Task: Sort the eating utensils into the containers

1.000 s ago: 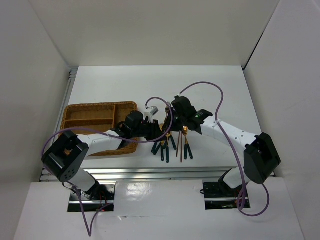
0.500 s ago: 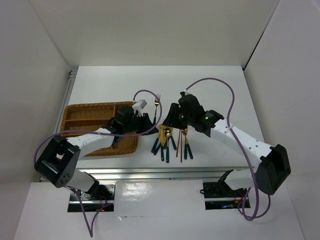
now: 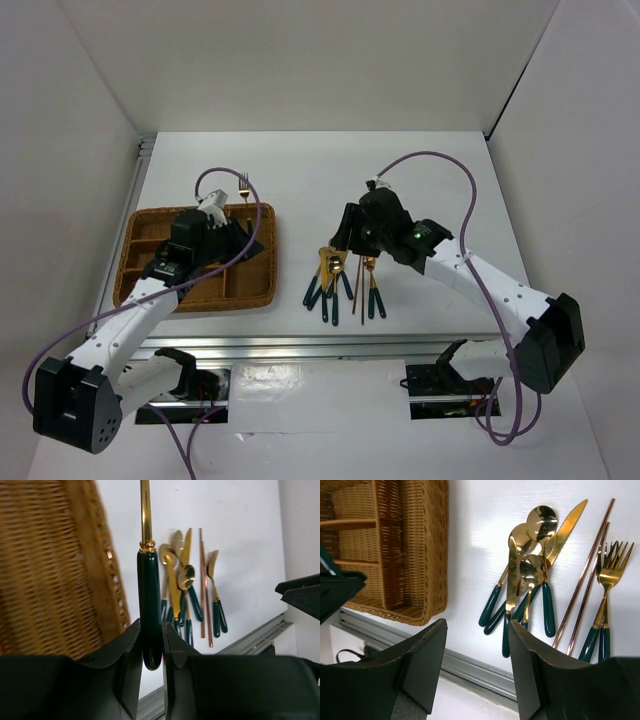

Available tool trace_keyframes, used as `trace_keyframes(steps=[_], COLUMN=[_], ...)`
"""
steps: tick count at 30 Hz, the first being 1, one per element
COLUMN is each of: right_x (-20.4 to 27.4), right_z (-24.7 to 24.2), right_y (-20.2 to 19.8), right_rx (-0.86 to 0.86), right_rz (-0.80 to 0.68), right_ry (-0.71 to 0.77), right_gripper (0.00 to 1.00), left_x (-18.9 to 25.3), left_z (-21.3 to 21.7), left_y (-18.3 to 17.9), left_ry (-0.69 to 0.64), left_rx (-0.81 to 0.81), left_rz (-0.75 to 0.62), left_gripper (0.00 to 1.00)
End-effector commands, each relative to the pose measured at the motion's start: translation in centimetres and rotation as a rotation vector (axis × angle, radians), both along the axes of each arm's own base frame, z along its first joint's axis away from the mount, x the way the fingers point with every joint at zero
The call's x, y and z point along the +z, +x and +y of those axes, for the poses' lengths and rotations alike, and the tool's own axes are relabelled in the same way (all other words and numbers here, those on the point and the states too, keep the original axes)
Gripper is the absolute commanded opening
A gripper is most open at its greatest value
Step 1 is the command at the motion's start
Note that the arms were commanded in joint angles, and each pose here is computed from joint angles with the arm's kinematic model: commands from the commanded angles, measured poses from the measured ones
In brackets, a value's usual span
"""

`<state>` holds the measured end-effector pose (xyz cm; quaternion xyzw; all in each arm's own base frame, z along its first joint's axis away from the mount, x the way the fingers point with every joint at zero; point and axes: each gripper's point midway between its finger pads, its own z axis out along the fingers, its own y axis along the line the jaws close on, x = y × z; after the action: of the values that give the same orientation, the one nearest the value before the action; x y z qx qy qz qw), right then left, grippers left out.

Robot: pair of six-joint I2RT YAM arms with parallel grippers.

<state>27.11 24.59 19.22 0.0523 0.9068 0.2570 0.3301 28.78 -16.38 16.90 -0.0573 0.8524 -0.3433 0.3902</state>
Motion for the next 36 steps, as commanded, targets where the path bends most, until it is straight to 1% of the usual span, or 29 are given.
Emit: trace_keyframes(steps=[1, 4, 5, 8, 11, 13, 14, 16, 17, 20, 21, 23, 24, 26, 28, 30, 31, 32, 34, 36], right_x=[0.1, -1.0, -0.8, -1.6, -2.1, -2.4, -2.0, -2.4, -2.4, -2.7, -2.5, -2.5, -2.3, -2.2, -2.0, -2.4, -2.8, -2.8, -3.1, -3.5], right_z=[1.2, 1.5, 1.5, 1.6, 1.4, 1.4, 1.5, 1.3, 1.0, 0.9, 0.6, 0.6, 0.3, -0.3, -0.9, -1.4, -1.9, -1.9, -2.3, -2.6], right_y=[0.7, 0.8, 0.9, 1.0, 1.3, 1.4, 1.5, 1.8, 2.0, 2.1, 2.6, 2.6, 3.0, 3.7, 4.3, 4.7, 5.0, 5.1, 5.4, 5.5], right_rx=[0.039, 0.046, 0.052, 0.053, 0.050, 0.050, 0.050, 0.048, 0.039, 0.061, 0.061, 0.076, 0.078, 0.075, 0.073, 0.073, 0.069, 0.069, 0.055, 0.056], right_rz=[-0.019, 0.008, -0.003, 0.013, 0.019, 0.026, 0.019, 0.022, 0.022, 0.040, 0.029, 0.032, 0.024, 0.010, 0.003, 0.013, 0.021, 0.022, 0.030, 0.032], right_ry=[-0.005, -0.019, -0.019, -0.032, -0.045, -0.051, -0.045, -0.057, -0.057, -0.049, -0.042, -0.038, -0.032, -0.032, -0.022, -0.025, -0.029, -0.029, -0.033, -0.034], right_gripper=[0.60, 0.60, 0.60, 0.60, 0.60, 0.60, 0.60, 0.60, 0.60, 0.60, 0.60, 0.60, 0.60, 0.60, 0.60, 0.60, 0.59, 0.59, 0.58, 0.58], left_x=[-1.8, -4.0, -4.3, -4.6, -4.4, -4.5, -4.6, -4.1, -3.6, -4.1, -3.9, -4.1, -4.1, -4.0, -3.5, -4.2, -3.8, -3.2, -3.8, -3.3], left_z=[2.0, 2.6, 2.7, 3.4, 4.9, 6.0, 7.0, 7.7, 8.1, 9.1, 9.7, 10.4, 11.0, 11.7, 12.8, 13.8, 14.4, 14.5, 15.2, 15.4], left_y=[-1.2, -2.1, -2.3, -2.2, -1.2, -0.9, -0.4, 0.1, 0.6, 0.9, 1.4, 1.6, 1.8, 2.2, 2.9, 3.3, 3.8, 4.4, 5.0, 6.1], left_ry=[0.042, 0.045, 0.040, 0.035, 0.040, 0.034, 0.047, 0.021, 0.014, -0.023, -0.029, -0.072, -0.072, -0.119, -0.154, -0.160, -0.179, -0.194, -0.188, -0.229], left_rx=[0.049, 0.065, 0.071, 0.108, 0.178, 0.268, 0.332, 0.397, 0.428, 0.531, 0.577, 0.653, 0.694, 0.775, 0.872, 0.936, 0.979, 0.994, 1.040, 1.078], left_rz=[0.075, 0.141, 0.155, 0.164, 0.156, 0.188, 0.188, 0.181, 0.155, 0.182, 0.168, 0.171, 0.167, 0.167, 0.140, 0.154, 0.144, 0.137, 0.157, 0.158], left_gripper=[0.26, 0.26, 0.26, 0.26, 0.26, 0.26, 0.26, 0.26, 0.27, 0.28, 0.28, 0.28, 0.28, 0.28, 0.30, 0.31, 0.31, 0.31, 0.31, 0.32])
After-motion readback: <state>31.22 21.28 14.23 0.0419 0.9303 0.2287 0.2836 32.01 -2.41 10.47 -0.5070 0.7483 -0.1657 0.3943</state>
